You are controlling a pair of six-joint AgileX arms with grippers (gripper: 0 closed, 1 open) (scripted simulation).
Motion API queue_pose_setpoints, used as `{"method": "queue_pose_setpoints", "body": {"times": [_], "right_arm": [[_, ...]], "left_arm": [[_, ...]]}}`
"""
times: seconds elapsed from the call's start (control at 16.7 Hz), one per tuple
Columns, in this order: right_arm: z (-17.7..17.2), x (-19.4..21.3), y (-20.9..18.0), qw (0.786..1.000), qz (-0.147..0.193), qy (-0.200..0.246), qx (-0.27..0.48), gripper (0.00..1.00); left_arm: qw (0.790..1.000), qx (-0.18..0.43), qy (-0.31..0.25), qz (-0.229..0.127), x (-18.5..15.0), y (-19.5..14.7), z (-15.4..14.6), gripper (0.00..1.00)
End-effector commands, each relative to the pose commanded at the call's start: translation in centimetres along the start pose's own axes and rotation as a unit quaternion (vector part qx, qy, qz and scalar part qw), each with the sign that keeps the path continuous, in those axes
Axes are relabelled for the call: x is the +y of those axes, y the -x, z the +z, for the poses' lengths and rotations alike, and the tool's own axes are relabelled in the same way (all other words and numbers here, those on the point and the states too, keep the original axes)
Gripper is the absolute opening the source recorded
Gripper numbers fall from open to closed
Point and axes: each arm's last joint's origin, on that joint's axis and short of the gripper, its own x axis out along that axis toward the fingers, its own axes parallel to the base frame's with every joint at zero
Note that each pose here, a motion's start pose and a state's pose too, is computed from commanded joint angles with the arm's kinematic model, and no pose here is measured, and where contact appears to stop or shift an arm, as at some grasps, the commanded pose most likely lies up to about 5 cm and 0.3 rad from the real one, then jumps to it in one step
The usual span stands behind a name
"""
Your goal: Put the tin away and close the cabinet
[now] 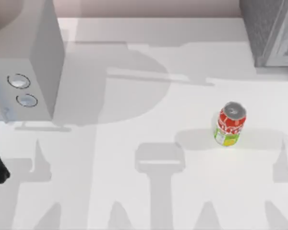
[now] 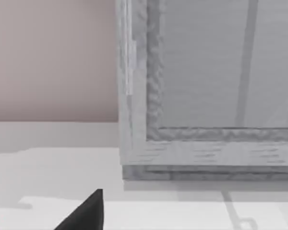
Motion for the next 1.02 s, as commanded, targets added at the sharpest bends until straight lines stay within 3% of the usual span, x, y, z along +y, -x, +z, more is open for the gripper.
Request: {"method": "queue_pose_setpoints", "body": {"times": [0.18, 0.6, 1.02], "right_arm": [[0.3, 0.0, 0.0, 1.000, -0.001, 0.000, -0.006, 1.00], [4.5, 1.2, -0.8, 0.997, 0.002, -0.029, -0.075, 1.00], [2.8, 5.3, -5.1, 0.998, 0.026, -0.061, 0.009, 1.00]], "left_arm": [[1.000, 0.000, 0.000, 0.000, 0.0, 0.0, 0.0, 1.00], [1.000, 0.000, 0.000, 0.000, 0.0, 0.0, 0.0, 1.00], [1.000, 0.000, 0.000, 0.000, 0.0, 0.0, 0.0, 1.00]]}}
